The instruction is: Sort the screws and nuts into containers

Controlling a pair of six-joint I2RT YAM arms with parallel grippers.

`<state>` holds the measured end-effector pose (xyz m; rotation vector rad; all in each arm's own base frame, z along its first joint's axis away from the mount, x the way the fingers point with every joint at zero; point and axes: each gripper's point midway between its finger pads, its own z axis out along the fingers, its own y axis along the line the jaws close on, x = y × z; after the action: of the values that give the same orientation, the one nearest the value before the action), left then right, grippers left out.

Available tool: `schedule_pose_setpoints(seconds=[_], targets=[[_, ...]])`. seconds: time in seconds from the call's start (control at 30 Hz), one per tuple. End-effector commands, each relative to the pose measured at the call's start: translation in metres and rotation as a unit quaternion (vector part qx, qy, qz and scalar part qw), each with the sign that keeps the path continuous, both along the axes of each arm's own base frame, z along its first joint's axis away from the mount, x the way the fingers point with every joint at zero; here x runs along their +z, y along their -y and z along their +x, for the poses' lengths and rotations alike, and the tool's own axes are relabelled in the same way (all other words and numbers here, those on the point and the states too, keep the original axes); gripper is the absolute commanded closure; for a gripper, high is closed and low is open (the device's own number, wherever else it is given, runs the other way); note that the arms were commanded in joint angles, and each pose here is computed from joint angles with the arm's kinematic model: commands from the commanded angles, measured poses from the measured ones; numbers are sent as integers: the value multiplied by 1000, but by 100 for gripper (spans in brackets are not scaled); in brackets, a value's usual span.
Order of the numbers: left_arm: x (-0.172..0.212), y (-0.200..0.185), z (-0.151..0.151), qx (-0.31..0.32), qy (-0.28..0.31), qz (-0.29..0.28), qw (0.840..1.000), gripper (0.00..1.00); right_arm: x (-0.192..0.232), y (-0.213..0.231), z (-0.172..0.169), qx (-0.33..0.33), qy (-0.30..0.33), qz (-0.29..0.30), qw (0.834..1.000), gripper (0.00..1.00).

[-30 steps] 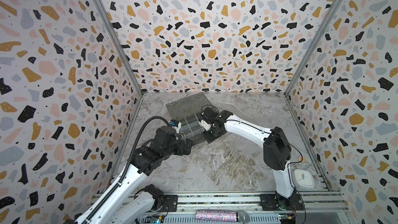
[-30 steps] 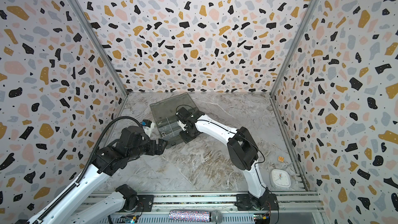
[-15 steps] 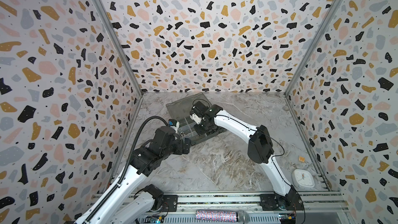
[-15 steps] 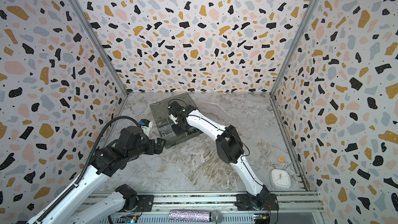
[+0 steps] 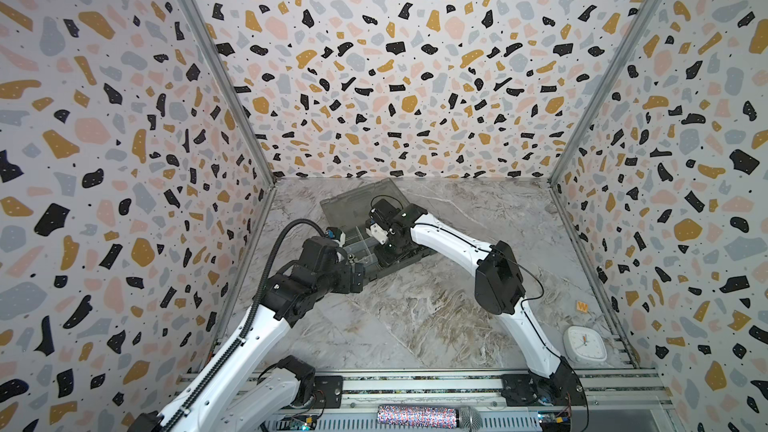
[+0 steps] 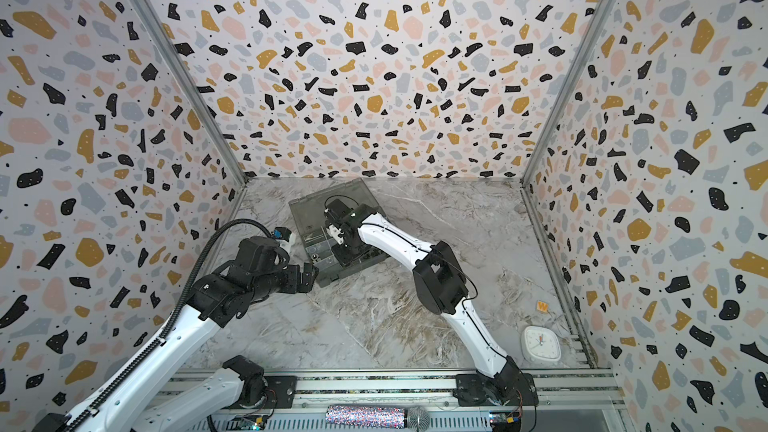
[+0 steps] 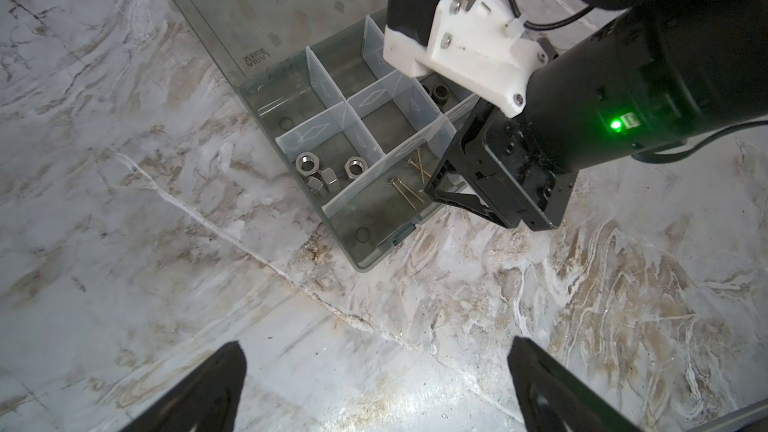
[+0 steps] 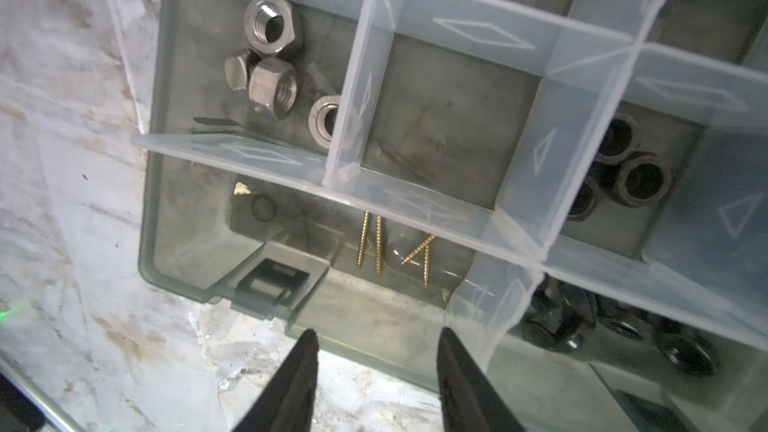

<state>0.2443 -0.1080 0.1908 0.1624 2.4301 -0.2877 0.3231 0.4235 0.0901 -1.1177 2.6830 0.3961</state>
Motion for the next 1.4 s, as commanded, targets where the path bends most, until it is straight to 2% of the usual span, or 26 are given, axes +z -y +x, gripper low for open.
schedule_pose_setpoints(seconds=[0.0,0.13,0.23,0.33,0.43,0.53,0.67,0.8,0.9,1.37], targets=[[22,-4,14,6,37,7,999,0,69,0,10,-2,53,55,997,42],[36,-12,30,42,72,9,996,0,139,20,22,-31,120,119,985,31],[45,-19,40,72,102,-2,992,0,158,55,29,-69,140,126,980,31],[43,-18,49,84,108,-13,991,0,138,97,31,-107,140,93,980,35],[28,-15,53,91,90,-18,992,0,115,129,37,-137,144,75,977,48],[15,-15,56,105,80,-26,991,0,91,151,52,-165,139,64,974,59],[4,-16,62,126,72,-34,989,0,56,163,74,-179,129,52,974,67],[4,-23,69,157,75,-28,984,0,29,168,88,-181,114,50,976,68],[6,-28,75,173,78,-24,982,0,19,170,94,-192,91,70,975,69],[-1,-43,86,181,73,-18,981,0,-10,146,104,-188,61,73,978,69]])
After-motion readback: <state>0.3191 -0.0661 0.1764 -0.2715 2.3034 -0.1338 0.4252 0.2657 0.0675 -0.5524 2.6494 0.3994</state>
